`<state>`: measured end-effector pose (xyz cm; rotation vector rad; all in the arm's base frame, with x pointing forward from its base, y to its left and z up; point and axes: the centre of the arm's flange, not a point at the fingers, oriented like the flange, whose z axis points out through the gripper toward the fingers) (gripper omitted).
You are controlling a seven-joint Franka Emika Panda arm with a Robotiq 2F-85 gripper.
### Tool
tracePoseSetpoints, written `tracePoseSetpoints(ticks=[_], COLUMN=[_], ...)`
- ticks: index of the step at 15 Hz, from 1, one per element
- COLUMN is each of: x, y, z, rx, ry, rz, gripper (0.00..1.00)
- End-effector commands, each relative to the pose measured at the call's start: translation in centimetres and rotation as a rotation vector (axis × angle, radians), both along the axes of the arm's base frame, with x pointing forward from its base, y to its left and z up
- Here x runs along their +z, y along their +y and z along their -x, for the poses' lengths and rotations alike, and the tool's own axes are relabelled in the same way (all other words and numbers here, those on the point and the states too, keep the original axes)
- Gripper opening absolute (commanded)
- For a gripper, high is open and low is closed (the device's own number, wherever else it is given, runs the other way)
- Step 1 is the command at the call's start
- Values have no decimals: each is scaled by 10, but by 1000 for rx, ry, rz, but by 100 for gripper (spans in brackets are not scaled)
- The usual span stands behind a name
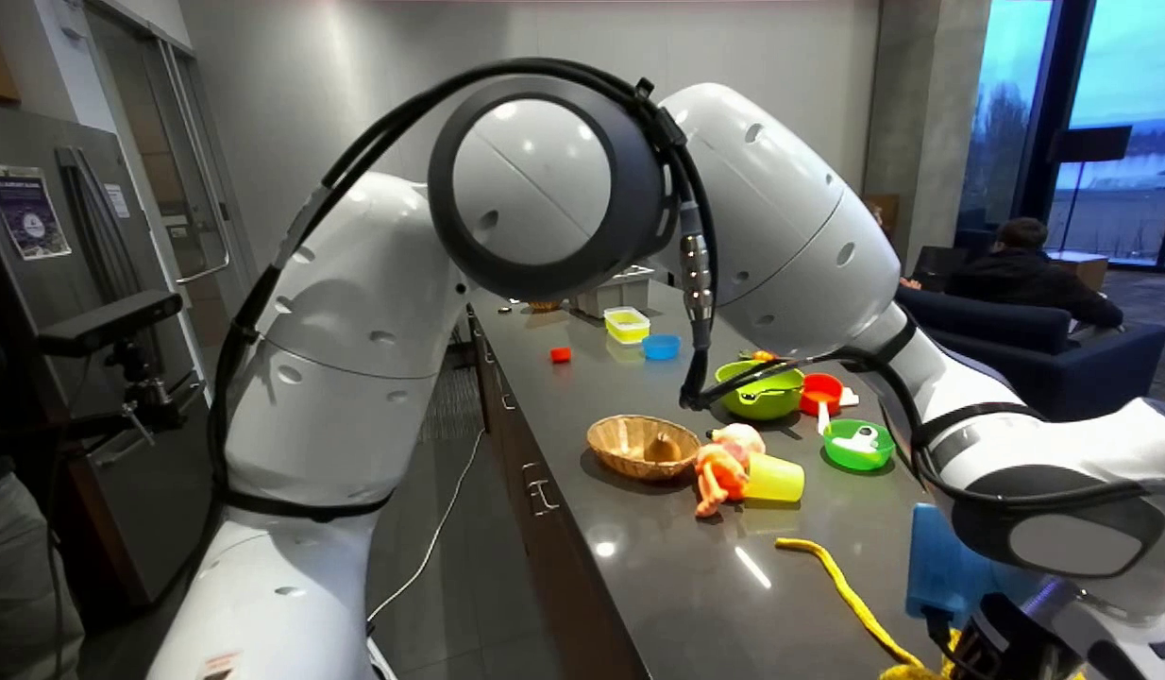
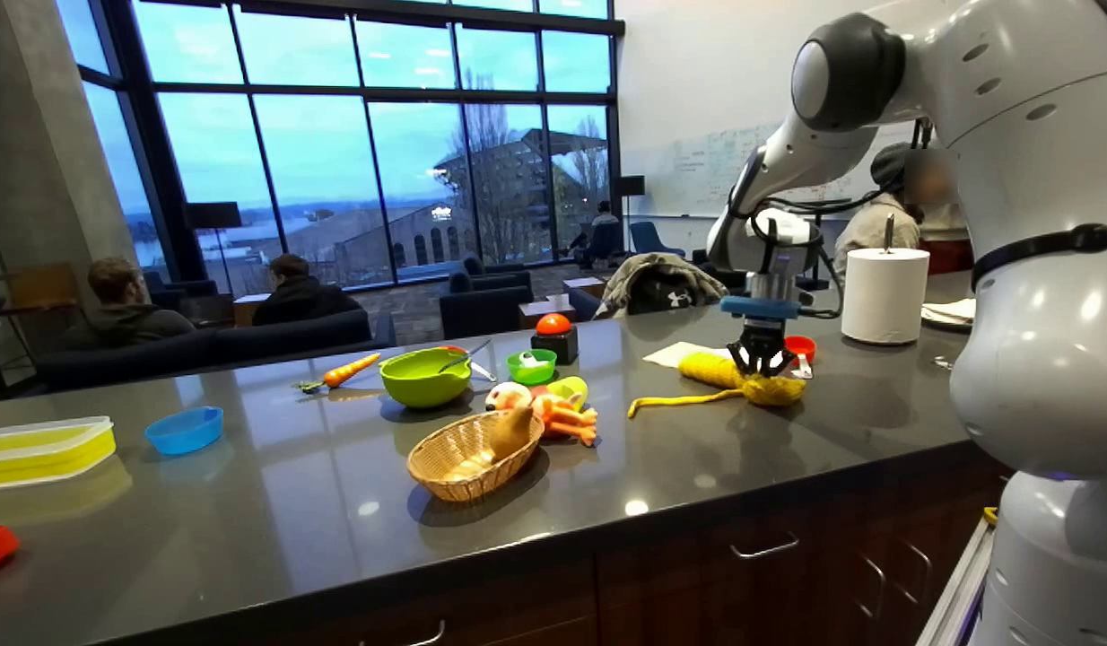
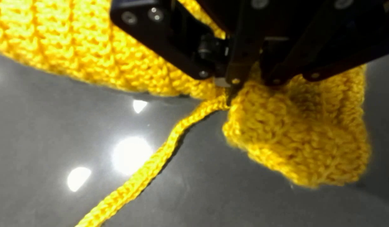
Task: Use the yellow cloth to clean the table
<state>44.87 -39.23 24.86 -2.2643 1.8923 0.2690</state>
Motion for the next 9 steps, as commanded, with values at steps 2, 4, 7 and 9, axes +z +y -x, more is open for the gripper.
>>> tracePoseSetpoints(ticks=[2,4,7,9], x=[-58,-60,-64,-64], y=[-39,-49,-58,-47], z=[58,74,93,91], rx=[-117,-157,-192,-152], ry=[75,73,81,89], rz=[-58,-76,-95,-105], gripper=[0,0,0,0])
